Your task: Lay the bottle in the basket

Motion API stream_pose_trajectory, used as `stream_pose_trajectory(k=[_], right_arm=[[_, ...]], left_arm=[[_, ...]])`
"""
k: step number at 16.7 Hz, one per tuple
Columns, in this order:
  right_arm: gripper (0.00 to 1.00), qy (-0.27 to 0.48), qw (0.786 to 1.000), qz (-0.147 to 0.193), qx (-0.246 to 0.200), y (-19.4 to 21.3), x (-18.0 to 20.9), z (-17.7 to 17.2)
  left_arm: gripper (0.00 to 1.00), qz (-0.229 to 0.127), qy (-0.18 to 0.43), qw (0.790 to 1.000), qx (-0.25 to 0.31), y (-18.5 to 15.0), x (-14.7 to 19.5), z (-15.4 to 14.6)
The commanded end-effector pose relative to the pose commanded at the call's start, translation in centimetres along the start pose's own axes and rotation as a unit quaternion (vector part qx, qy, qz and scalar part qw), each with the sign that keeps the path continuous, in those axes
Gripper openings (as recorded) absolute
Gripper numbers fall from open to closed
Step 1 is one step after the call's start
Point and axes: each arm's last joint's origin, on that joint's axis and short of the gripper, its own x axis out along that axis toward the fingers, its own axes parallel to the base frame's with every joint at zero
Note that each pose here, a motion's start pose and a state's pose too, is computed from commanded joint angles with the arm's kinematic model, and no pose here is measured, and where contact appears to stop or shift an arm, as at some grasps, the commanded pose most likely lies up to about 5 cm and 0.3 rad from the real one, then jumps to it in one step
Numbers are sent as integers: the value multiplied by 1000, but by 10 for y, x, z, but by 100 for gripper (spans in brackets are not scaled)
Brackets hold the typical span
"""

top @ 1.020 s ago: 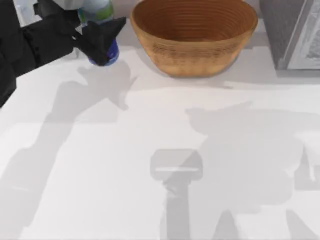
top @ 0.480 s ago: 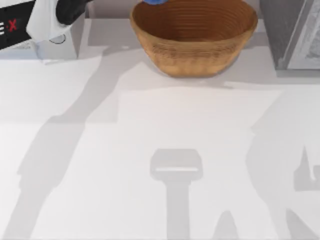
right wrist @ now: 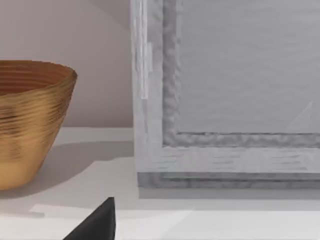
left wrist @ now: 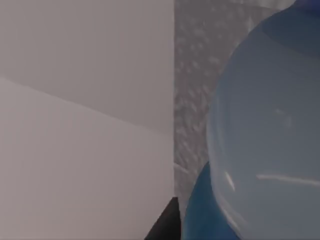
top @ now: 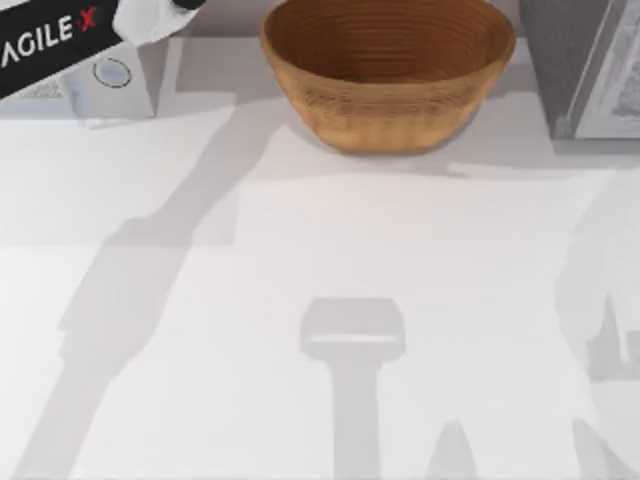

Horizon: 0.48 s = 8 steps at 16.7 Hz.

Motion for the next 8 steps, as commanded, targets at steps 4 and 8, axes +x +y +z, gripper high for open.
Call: stream_pose_trajectory(k=[4,8], right_arm=[[100,0,1000,0,0,0,0,0],[100,0,1000,0,0,0,0,0]], left_arm=[[0,2,-1,1000,1,2,-2,1],[0,1,-2,1000,2,2,9,-4]])
